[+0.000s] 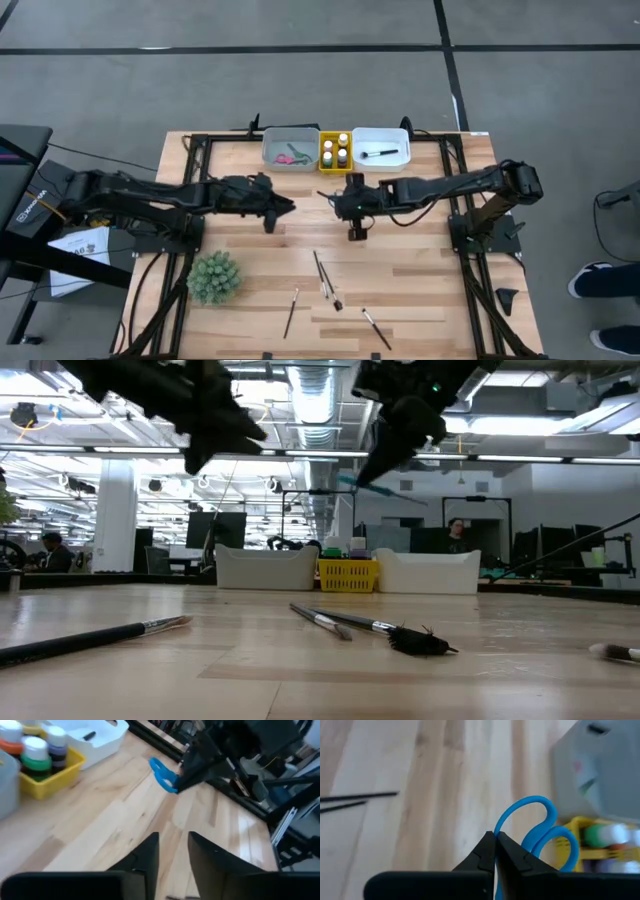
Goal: Pick & Place Paint Supplies
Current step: Put the blue scissors into the gray bin
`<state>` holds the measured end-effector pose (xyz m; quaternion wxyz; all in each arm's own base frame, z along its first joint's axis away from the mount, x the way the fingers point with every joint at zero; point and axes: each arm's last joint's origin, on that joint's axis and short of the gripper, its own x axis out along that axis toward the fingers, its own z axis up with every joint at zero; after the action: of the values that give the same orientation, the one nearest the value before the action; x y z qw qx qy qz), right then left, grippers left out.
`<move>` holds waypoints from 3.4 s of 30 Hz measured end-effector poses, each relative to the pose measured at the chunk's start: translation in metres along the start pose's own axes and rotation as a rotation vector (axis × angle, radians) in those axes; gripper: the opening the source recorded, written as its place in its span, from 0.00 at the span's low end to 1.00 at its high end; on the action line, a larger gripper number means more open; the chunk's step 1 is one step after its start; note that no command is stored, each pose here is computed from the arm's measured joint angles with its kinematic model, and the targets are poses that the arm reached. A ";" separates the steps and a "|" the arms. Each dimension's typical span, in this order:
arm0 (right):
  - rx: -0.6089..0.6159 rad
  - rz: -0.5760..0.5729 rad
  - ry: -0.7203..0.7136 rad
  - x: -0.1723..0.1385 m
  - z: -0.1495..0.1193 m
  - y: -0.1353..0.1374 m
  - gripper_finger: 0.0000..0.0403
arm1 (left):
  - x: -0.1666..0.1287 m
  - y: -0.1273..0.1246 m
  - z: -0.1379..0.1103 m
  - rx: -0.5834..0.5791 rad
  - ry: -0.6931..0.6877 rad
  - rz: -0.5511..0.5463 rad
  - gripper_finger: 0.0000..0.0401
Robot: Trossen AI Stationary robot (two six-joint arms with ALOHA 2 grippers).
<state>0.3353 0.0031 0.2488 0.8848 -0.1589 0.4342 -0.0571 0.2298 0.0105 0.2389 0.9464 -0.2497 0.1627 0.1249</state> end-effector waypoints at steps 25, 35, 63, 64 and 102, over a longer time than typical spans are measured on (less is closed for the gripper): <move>-0.041 -0.078 -0.099 -0.009 0.020 -0.012 0.00 | 0.066 0.009 -0.001 -0.233 -0.273 -0.076 0.41; -0.059 -0.075 -0.155 -0.010 0.025 -0.011 0.00 | 0.066 0.018 0.008 -0.272 -0.316 -0.077 0.40; -0.068 -0.087 -0.184 -0.010 0.028 -0.012 0.00 | 0.071 0.010 0.027 -0.300 -0.279 -0.092 0.03; -0.064 -0.087 -0.183 -0.010 0.028 -0.012 0.00 | 0.071 0.010 0.026 -0.303 -0.270 -0.094 0.03; -0.030 -0.111 -0.190 -0.011 0.029 -0.013 0.00 | 0.072 0.007 0.019 -0.351 -0.227 -0.079 0.04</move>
<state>0.3519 0.0001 0.2778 0.9150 -0.2009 0.3396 -0.0841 0.2981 0.0375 0.2250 0.9047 -0.4014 0.0209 0.1413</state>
